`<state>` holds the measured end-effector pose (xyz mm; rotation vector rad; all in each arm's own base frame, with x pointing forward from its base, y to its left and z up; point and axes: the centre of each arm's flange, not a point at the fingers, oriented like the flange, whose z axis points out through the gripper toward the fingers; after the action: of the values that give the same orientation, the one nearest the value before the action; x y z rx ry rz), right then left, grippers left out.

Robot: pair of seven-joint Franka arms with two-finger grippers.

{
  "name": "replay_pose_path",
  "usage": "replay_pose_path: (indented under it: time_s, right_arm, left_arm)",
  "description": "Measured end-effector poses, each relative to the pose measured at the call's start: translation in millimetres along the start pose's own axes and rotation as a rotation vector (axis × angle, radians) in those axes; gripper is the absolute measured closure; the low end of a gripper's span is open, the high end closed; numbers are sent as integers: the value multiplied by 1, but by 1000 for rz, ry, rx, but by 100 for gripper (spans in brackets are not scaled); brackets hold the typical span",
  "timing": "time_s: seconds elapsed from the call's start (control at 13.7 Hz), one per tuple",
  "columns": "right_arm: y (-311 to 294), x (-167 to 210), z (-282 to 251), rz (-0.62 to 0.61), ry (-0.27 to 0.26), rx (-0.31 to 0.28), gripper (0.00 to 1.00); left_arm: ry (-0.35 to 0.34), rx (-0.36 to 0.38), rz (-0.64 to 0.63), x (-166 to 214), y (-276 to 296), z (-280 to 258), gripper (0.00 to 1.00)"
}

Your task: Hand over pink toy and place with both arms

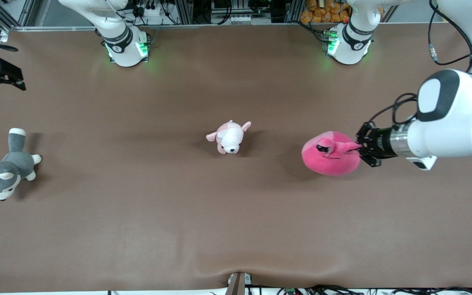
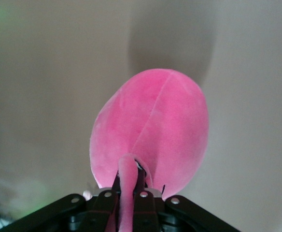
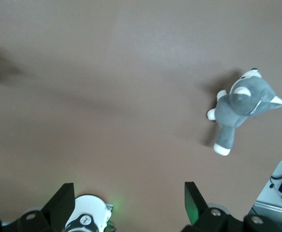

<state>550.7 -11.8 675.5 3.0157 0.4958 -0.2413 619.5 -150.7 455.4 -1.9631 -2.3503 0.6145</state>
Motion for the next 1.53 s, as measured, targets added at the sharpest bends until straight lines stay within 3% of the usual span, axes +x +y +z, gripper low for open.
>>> replay_pose_path:
  time_s: [0.15, 0.29, 0.51, 0.8, 1.02, 1.24, 1.53]
  right_arm:
    - [5, -1, 0, 96, 9, 3, 0]
    - [-2, 3, 0, 310, 18, 51, 0]
    - [-31, 13, -1, 593, 7, 183, 0]
    - [-93, 44, 4, 895, -116, 400, 0]
    - [-145, 71, 4, 1085, -166, 476, 0]
    - [-220, 87, -5, 1255, -173, 513, 0]
    - [-341, 110, 5, 1489, -216, 572, 0]
  left_arm:
    - [-6, -22, 5, -51, -22, -11, 90]
    - [-4, -37, 25, -94, -45, -14, 90]
    - [-21, -70, 41, -144, -76, -26, 90]
    - [-57, -103, 62, -208, -124, -34, 90]
    - [-142, -88, 66, -222, -132, -36, 90]
    - [-235, -84, 24, -229, -131, -44, 90]
    - [-281, -80, 10, -243, -139, -43, 90]
